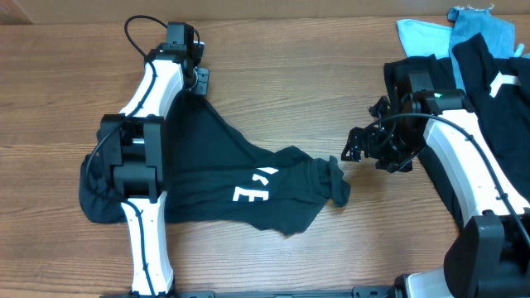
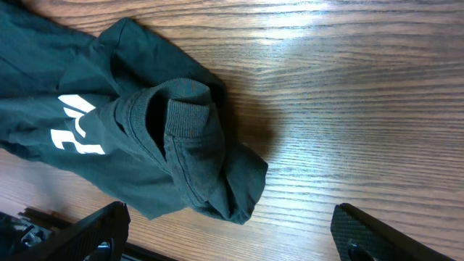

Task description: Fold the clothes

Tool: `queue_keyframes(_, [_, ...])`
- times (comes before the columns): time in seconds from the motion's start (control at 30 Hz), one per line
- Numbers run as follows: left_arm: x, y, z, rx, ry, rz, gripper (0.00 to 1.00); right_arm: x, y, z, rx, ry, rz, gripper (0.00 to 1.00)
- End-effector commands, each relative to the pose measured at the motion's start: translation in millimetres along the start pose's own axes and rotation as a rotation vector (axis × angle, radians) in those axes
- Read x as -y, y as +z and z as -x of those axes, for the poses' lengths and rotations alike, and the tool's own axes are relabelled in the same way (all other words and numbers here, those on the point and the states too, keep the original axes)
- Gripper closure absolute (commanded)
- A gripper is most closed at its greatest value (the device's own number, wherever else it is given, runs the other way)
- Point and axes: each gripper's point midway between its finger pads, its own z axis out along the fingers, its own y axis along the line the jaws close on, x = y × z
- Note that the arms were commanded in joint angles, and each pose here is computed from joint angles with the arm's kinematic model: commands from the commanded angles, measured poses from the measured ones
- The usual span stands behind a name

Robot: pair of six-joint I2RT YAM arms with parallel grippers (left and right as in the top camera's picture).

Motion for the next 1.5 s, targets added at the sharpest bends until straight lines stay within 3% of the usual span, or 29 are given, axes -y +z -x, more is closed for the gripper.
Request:
queue_keyframes(0.0, [-3.5, 25.1, -27.8, -0.094, 0.007, 0.007, 0.96, -1.9, -1.0, -0.3, 0.004, -0.014, 0.007, 0.07])
queue_keyframes(0.1, [-15.5, 9.2, -16.7, -0.059, -0.041, 0.035, 0.96, -1.9, -1.0, -0.3, 0.004, -0.014, 0.006, 0.07])
queue_keyframes(0.23, [-41.8, -50.2, 19.6, 0.071, -0.129, 0.061, 0.96, -0.3, -1.1, -0.3, 0.004, -0.013, -0.002, 0.09])
queue_keyframes(0.3, [-63.3, -97.6, 35.6, 0.154, -0.185, 0.08, 0.96, 2.6, -1.5, -0.3, 0.005, -0.013, -0.02, 0.09])
queue_keyframes(0.37, [-86.7, -141.9, 44.2, 0.227, -0.237, 0.103, 0.96, 2.2, -2.1, -2.3, -0.003, -0.019, -0.019, 0.02])
queue_keyframes(0.43, [-105.2, -191.4, 48.5, 0.306, -0.303, 0.106, 0.96, -8.6, -1.1, -8.8, -0.029, -0.113, 0.03, 0.01])
queue_keyframes(0.57, [-107.7, -283.0, 57.9, 0.478, -0.311, 0.083, 0.96, -25.1, 4.6, -8.5, -0.024, -0.196, 0.043, 0.0])
queue_keyframes(0.67, [-101.2, -325.0, 51.8, 0.533, -0.303, 0.082, 0.96, -39.9, 9.7, -1.2, 0.012, -0.262, 0.048, 0.0])
queue_keyframes(0.93, [-93.5, -327.8, 18.7, 0.421, -0.305, 0.073, 0.96, -92.0, 23.0, 45.2, 0.234, -0.496, 0.027, 0.02])
queue_keyframes(1.03, [-93.9, -334.9, 20.4, 0.443, -0.304, 0.075, 0.96, -90.0, 48.9, 38.7, 0.151, -0.493, 0.017, 0.03])
queue_keyframes(1.13, [-95.1, -352.6, 25.8, 0.504, -0.304, 0.08, 0.96, -77.6, 82.6, 24.1, 0.013, -0.463, -0.008, 0.13])
queue_keyframes(1.3, [-95.0, -366.4, 27.4, 0.542, -0.302, 0.083, 0.96, -63.9, 107.3, 17.5, -0.071, -0.44, -0.045, 0.1])
queue_keyframes(1.47, [-94.7, -366.0, 26.7, 0.539, -0.302, 0.082, 0.96, -57.5, 118.0, 0.9, -0.165, -0.405, -0.038, 0.16])
